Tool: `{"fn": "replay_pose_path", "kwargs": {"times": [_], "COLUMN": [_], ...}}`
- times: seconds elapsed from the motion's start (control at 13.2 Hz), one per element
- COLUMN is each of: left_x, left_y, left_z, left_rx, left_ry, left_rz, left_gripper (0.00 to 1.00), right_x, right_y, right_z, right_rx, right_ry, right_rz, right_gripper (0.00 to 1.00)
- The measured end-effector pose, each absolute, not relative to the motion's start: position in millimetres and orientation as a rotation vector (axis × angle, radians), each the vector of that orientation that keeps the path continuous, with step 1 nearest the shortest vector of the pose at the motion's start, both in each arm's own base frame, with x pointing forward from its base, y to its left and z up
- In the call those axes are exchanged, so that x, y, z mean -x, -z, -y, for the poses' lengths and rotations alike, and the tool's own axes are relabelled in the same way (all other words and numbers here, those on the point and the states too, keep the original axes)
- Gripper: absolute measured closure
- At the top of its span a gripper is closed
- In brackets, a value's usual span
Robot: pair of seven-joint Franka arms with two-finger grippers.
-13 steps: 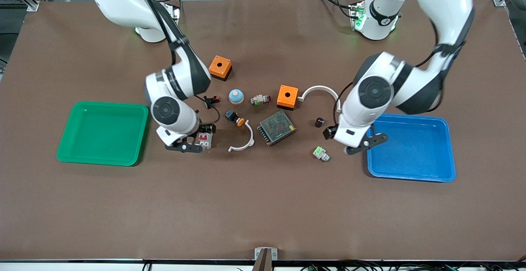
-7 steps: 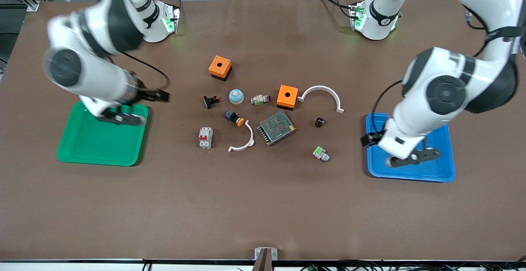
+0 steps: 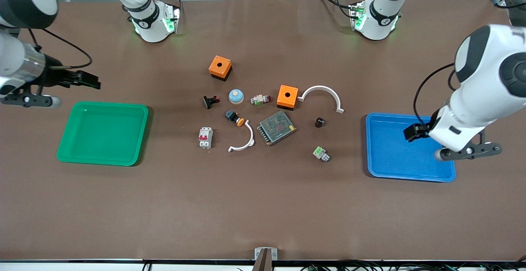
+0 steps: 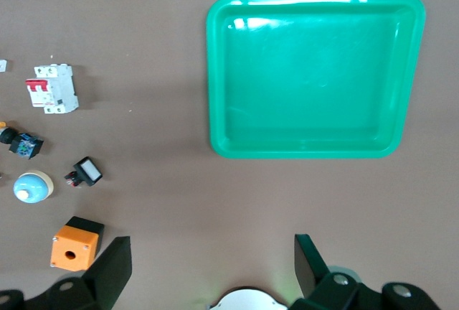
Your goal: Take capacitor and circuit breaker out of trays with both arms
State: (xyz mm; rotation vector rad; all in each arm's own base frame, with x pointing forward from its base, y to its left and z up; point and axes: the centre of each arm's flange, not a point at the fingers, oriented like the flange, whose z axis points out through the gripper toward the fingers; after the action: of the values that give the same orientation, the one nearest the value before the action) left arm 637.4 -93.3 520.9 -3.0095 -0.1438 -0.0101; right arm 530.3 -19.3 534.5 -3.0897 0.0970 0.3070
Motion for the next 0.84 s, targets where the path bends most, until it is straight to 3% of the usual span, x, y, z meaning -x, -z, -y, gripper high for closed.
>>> {"fn": "replay_pose_path", "kwargs": {"times": [0.23, 0.53, 0.84], "left_x": [-624.1, -601.2, -570.9], "left_y": [-552.0, -592.6, -622.6], "left_z": [91.3, 75.4, 25.2], "left_rx": [3.058, 3.092, 3.131], "left_ry": [0.031, 0.051, -0.019], "left_rz": [0.152, 0.071, 0.053], "left_gripper": [0.0, 0.0, 0.0], "right_x": [-536.4, -545.4, -547.8], "right_y": [-549.7, -615.8, -644.1], "right_z": [30.4, 27.7, 26.4], "right_rx": [3.112, 3.135, 3.135], "right_ry": [-0.208, 0.012, 0.11], "right_rz": [-0.082, -0.067, -0.063], "right_gripper": [0.0, 0.0, 0.0]}}
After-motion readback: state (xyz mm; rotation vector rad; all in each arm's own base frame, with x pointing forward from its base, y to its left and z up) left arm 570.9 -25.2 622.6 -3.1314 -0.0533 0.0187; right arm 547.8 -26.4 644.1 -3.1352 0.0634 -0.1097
